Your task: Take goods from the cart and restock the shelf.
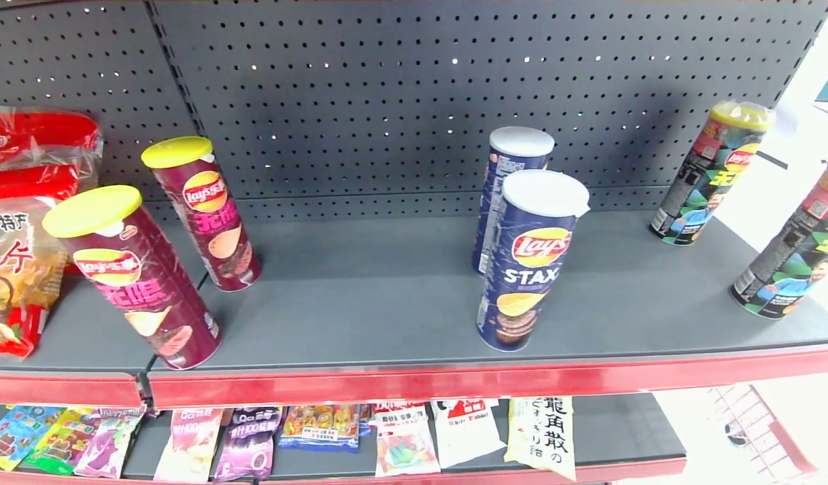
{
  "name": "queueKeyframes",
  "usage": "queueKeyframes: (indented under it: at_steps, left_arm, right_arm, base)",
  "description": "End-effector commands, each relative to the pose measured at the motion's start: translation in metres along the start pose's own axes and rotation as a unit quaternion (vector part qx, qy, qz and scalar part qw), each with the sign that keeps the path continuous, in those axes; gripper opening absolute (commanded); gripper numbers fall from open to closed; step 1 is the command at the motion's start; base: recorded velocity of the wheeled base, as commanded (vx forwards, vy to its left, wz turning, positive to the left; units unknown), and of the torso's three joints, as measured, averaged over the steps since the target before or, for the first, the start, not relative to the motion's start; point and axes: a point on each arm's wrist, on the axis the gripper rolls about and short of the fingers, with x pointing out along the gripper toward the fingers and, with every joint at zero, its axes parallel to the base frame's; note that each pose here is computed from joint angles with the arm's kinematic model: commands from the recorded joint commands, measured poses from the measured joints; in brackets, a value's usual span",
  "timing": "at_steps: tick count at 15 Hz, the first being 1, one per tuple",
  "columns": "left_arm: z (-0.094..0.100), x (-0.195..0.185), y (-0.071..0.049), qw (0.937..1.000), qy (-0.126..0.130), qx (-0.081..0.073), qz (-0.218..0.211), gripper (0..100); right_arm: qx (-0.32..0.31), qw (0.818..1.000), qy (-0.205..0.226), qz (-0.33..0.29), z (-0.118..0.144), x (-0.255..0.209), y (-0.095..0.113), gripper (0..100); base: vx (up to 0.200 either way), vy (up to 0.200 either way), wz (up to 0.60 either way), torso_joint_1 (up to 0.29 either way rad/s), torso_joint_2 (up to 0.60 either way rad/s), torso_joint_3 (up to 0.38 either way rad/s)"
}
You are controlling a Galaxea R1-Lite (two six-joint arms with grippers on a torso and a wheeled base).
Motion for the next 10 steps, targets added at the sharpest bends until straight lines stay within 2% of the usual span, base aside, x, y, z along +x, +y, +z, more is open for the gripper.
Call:
queueKeyframes:
  at_steps: [1,10]
  left_arm:
    - [0.0000,0.0000,0.0000,1.0000,0.000,0.000,0.000,100]
    - [0.0000,0.0000,0.0001,1.0000,0.000,-0.001,-0.001,100]
  right_arm:
    - [0.000,1.000,0.001,0.000,0.0001,0.0001,0.0000,100]
    - [0.000,1.000,0.001,-0.003,0.0001,0.0001,-0.0001,100]
  base:
    - [0.000,-0.200,0.00,0.002,0.00,0.017]
    - [0.000,0.000,0.00,0.000,0.00,0.000]
